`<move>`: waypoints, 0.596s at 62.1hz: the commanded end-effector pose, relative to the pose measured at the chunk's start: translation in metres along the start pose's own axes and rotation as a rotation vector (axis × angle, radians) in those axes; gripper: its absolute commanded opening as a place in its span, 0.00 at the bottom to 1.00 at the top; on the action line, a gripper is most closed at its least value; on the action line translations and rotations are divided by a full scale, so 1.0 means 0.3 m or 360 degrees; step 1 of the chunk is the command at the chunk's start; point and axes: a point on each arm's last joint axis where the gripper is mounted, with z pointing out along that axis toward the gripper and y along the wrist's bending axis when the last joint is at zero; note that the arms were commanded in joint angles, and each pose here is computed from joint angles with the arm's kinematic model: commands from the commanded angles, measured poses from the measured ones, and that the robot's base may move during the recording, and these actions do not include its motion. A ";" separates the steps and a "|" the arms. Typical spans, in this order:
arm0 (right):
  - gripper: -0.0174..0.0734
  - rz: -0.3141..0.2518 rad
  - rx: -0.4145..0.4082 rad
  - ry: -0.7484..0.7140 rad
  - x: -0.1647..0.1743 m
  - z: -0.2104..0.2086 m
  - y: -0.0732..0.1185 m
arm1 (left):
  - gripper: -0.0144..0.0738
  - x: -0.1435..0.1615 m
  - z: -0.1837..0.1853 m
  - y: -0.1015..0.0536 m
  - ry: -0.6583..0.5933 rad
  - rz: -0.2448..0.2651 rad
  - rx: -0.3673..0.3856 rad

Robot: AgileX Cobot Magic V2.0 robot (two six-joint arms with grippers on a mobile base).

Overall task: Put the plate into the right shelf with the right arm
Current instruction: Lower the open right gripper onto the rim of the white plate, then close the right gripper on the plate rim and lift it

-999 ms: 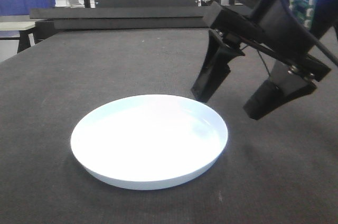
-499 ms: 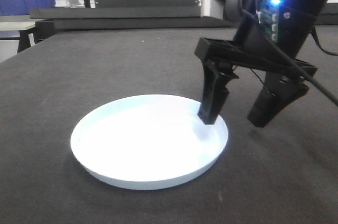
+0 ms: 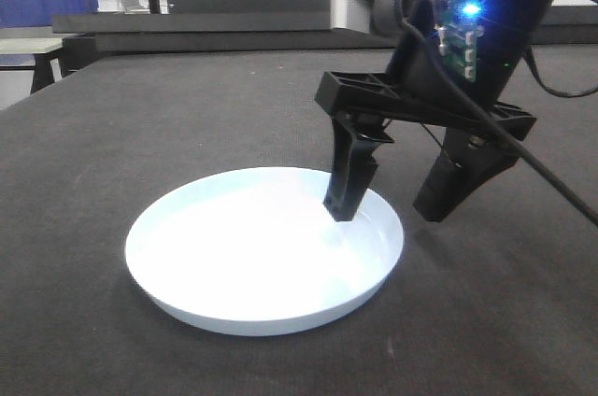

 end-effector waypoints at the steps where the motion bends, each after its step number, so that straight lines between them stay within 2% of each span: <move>1: 0.89 -0.0009 -0.0025 -0.0164 -0.035 -0.067 0.024 | 0.11 -0.016 -0.001 0.001 -0.0128 -0.0014 -0.0005; 8: 0.84 0.0014 0.0000 -0.0170 -0.036 -0.067 0.019 | 0.11 -0.016 -0.001 0.001 -0.0128 -0.0014 -0.0005; 29: 0.63 0.0023 0.0011 -0.0158 -0.040 -0.046 0.012 | 0.11 -0.016 -0.001 0.001 -0.0128 -0.0014 -0.0005; 37: 0.59 0.0034 0.0014 -0.0097 -0.035 -0.019 0.005 | 0.11 -0.016 -0.001 0.001 -0.0128 -0.0014 -0.0005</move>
